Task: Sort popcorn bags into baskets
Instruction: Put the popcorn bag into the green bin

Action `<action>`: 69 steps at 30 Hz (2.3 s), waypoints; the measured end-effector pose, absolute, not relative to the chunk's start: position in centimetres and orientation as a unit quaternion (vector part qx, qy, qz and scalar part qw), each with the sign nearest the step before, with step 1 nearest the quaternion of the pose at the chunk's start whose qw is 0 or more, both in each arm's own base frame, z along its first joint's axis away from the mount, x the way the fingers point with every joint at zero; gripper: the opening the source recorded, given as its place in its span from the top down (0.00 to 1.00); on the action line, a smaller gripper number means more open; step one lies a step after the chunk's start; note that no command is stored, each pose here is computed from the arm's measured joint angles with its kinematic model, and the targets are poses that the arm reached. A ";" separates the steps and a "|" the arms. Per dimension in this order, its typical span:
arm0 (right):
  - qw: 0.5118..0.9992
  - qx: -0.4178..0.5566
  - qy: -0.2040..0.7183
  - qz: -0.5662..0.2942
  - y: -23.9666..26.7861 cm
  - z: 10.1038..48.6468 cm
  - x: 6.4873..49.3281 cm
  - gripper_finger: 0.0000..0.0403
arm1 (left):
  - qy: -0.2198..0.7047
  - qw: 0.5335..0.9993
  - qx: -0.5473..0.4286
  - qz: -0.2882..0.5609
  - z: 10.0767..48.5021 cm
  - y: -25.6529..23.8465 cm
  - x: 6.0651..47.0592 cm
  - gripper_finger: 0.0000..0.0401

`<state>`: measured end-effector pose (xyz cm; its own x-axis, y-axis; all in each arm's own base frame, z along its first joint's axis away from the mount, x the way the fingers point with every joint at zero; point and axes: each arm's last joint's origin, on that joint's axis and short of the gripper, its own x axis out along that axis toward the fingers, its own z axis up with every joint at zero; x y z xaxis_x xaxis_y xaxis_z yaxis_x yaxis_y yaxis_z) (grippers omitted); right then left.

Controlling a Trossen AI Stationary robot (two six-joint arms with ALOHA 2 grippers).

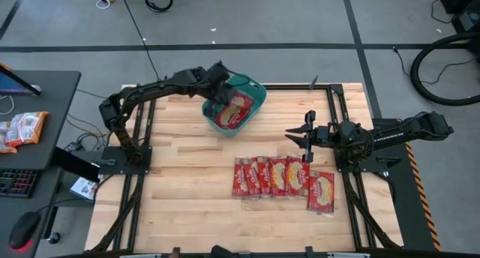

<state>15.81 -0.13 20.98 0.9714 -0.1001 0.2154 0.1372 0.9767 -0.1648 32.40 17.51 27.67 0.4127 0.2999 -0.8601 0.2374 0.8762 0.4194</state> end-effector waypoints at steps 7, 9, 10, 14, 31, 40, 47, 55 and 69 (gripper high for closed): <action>0.989 -0.083 -0.108 -0.055 -0.1 21.0 15.8 0.81 | 0.587 0.781 0.211 -0.012 26.2 16.3 32.4 0.85; 0.989 -0.082 -0.107 -0.053 -0.1 21.0 15.8 0.81 | 0.601 0.771 0.211 -0.013 26.1 15.9 32.4 0.77; 0.990 -0.082 -0.105 -0.053 -0.1 21.0 15.8 0.81 | 0.604 0.768 0.214 -0.006 26.1 15.6 32.5 0.74; 0.990 -0.082 -0.099 -0.052 -0.1 20.9 15.9 0.81 | 0.605 0.762 0.230 0.019 26.7 13.8 33.1 0.60; 0.991 -0.071 -0.098 -0.052 -0.1 20.8 15.9 0.81 | 0.488 0.786 0.366 -0.096 27.0 -0.4 37.5 0.54; 0.992 -0.071 -0.095 -0.053 -0.1 20.8 15.9 0.81 | 0.487 0.773 0.391 -0.105 22.7 -5.1 39.9 0.54; 0.992 -0.071 -0.094 -0.053 -0.1 20.7 16.0 0.81 | 0.461 0.742 0.468 -0.133 19.7 -8.5 41.3 0.54; 0.992 -0.070 -0.092 -0.053 -0.1 20.7 16.0 0.81 | 0.458 0.717 0.494 -0.177 17.5 -10.2 41.5 0.54; 0.992 -0.068 -0.092 -0.053 -0.1 20.7 16.0 0.81 | 0.467 0.706 0.499 -0.185 15.0 -10.0 42.3 0.78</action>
